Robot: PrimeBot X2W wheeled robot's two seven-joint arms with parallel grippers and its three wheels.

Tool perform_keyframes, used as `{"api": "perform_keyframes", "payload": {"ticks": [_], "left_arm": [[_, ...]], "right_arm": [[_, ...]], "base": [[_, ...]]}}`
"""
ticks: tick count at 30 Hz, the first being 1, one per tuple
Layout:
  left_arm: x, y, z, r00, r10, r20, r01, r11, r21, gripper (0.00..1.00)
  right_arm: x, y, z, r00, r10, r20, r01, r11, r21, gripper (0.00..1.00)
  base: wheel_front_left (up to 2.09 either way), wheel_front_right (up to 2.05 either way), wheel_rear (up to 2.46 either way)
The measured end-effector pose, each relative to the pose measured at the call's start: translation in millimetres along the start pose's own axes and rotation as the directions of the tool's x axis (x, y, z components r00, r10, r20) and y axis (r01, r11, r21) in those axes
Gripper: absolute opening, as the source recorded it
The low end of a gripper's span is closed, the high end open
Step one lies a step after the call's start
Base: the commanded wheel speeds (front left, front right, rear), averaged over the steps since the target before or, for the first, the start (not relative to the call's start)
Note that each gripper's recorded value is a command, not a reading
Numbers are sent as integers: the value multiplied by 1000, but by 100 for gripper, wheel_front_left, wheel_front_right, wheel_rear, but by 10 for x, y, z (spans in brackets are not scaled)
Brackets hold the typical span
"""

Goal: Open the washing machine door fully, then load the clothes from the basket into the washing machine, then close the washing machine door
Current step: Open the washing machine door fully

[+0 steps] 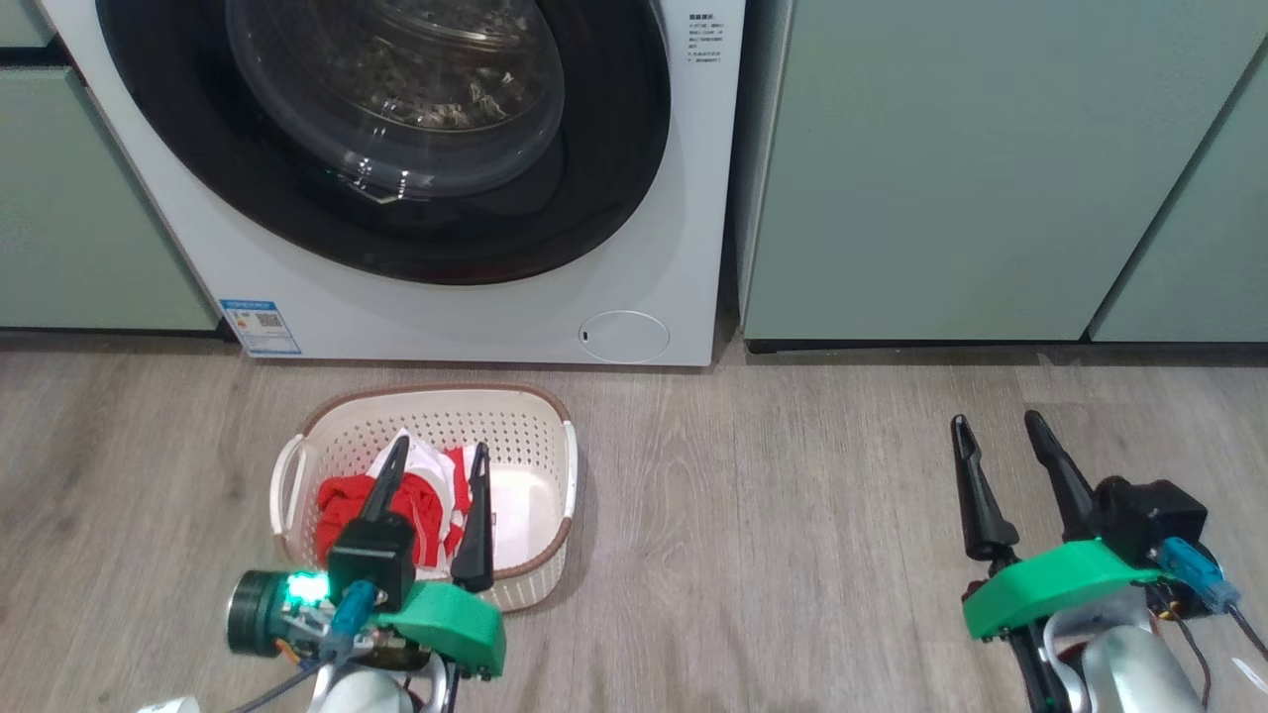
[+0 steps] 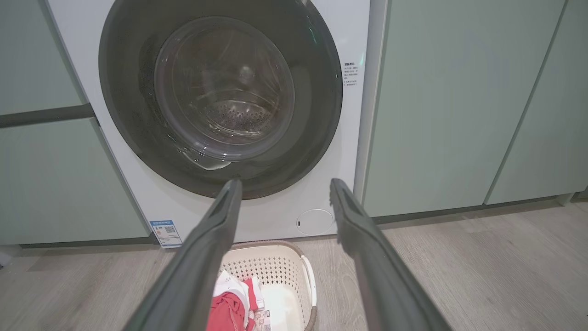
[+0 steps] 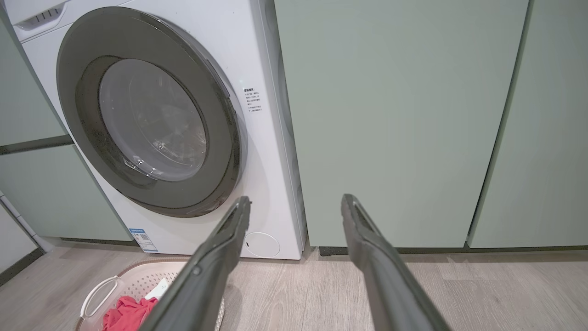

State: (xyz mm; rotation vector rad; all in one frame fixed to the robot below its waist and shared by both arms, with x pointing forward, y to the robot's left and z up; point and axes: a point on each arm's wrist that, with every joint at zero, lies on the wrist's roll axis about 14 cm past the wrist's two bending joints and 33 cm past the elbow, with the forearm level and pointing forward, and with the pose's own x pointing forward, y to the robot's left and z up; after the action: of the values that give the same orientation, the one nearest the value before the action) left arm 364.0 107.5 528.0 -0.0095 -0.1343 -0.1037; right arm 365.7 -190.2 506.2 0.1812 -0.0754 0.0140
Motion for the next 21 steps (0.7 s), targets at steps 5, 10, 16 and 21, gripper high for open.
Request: {"api": "perform_keyframes", "payload": {"ticks": [5, 10, 16, 21], "left_arm": [[5, 2, -26, 1000, 1, -8, -1, 1000, -1, 100], [12, 10, -80, 1000, 3, -23, -3, 1000, -2, 100], [25, 37, -185, 998, 11, -54, -11, 1000, -5, 100], [97, 50, -303, 996, 12, -85, -13, 1000, -9, 100]], "right_arm": [[11, 8, -18, 1000, 2, -5, -2, 1000, 5, 0], [47, 23, -1, 1000, 5, 3, -5, 1000, 19, 0], [108, 52, -79, 1000, 10, -17, -10, 999, 42, 0], [375, 96, -51, 1000, 14, 0, -14, 994, 109, 0]], "base": [[0, 0, 0], [0, 0, 0], [0, 0, 0], [0, 0, 0]]}}
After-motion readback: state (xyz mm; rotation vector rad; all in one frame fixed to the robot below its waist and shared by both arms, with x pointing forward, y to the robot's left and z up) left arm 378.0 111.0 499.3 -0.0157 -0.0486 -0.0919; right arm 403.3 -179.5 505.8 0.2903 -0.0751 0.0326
